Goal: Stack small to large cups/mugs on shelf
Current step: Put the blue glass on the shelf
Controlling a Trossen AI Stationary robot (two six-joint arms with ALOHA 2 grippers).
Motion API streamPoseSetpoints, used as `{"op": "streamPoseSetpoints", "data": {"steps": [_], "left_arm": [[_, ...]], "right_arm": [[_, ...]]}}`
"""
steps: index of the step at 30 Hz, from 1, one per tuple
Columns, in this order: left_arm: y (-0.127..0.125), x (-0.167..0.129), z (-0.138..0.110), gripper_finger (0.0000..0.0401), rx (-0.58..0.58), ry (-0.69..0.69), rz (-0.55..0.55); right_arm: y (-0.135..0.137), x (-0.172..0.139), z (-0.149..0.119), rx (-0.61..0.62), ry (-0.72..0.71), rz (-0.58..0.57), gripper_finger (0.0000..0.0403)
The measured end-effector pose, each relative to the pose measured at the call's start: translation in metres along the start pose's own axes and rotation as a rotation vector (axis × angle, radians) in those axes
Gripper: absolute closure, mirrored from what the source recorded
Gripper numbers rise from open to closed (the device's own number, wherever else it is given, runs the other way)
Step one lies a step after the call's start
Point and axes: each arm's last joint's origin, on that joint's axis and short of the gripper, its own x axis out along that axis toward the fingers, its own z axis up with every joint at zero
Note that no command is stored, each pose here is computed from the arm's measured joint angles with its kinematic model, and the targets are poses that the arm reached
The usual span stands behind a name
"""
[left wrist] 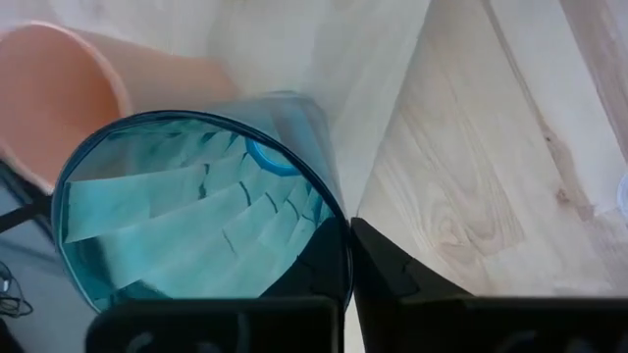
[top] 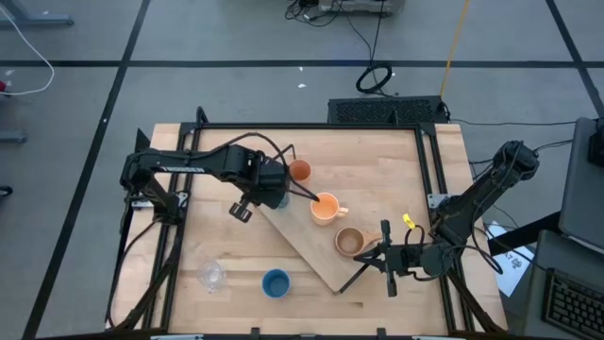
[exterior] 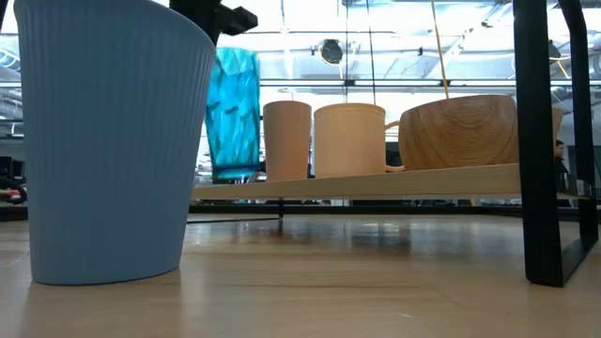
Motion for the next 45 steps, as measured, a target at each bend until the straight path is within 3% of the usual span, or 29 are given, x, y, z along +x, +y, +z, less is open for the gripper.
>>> {"op": "streamPoseSetpoints", "data": {"steps": [11, 20, 36, 45], "left_arm": [[-0.0028, 0.0135, -0.0018, 0.0395, -0.001, 0.043, -0.014], [-0.0011, 0.0135, 0.0009, 0.0351, -0.011, 0.016, 0.005], [0.0000, 0.0135, 0.0024, 0.0344, -0.036, 0.003, 0.021], [-0.0005, 0.0132, 0.0044, 0.0280, -0.070, 0.010, 0.069]], "right_arm": [[0.0000, 0.0000, 0.0000, -0.001, 0.000, 0.000, 0.0403], [0.0000, 0.0000, 0.0000, -0.002, 0.000, 0.000, 0.0403], [0.0000, 0.0000, 0.0000, 0.000, 0.000, 0.000, 0.0403], [0.0000, 0.0000, 0.0000, 0.000, 0.000, 0.000, 0.0403]]}}
